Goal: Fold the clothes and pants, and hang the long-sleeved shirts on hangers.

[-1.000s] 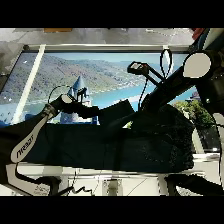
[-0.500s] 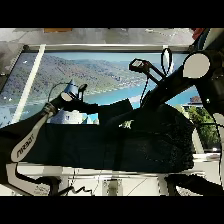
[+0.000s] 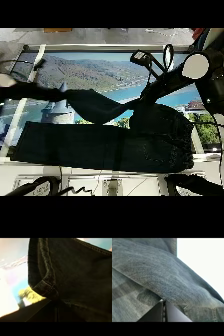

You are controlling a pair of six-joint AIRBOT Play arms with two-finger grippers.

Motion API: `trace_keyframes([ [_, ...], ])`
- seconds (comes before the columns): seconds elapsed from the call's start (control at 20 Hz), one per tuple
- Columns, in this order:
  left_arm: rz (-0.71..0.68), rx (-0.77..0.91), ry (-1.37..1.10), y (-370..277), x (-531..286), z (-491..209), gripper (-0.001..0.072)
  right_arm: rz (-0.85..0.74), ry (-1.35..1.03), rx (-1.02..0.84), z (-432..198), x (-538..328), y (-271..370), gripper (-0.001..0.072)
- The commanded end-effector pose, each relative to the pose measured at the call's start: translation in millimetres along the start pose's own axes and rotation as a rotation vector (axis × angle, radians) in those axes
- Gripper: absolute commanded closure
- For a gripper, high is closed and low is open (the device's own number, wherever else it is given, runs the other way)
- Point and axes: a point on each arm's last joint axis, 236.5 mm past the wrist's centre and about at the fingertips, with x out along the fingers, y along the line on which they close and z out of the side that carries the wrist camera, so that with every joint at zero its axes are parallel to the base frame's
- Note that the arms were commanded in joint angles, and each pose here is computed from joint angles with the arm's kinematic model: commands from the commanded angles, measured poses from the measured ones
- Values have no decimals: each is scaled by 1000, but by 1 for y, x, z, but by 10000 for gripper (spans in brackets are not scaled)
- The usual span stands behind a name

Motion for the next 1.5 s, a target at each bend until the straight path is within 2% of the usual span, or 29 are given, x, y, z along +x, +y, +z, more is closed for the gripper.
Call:
trace_keyframes([
  [0.0,217,-36,31,15,-84,-44,691,10,-47,15,8,-7,5,681],
  [0.1,324,-44,94,16,-110,-73,691,43,-75,10,12,-14,16,681],
  [0.2,293,-54,194,1,-117,-101,691,86,-73,5,10,-18,27,682],
  [0.35,236,-83,304,1,-106,-121,691,70,-66,3,17,1,15,683],
  [0.55,180,-143,278,51,-41,-91,690,73,-44,51,34,76,-11,683],
  [0.75,168,-224,243,117,47,-68,689,8,-118,101,63,156,-51,681],
  [0.85,158,-269,184,138,78,-55,688,-55,-184,113,79,179,-73,680],
  [1.0,166,-344,-32,163,101,-9,688,-144,-303,115,104,192,-100,680],
  [1.15,210,-415,-300,185,91,48,688,-215,-394,123,122,195,-120,680],
  [1.3,262,-457,-457,204,75,76,686,-234,-436,176,127,206,-132,680],
  [1.35,269,-457,-467,206,73,78,674,-229,-431,196,125,209,-132,612],
  [1.4,265,-456,-461,205,74,77,576,-225,-430,211,124,211,-133,360],
  [1.45,264,-455,-458,205,74,76,183,-224,-435,227,125,210,-133,197],
])
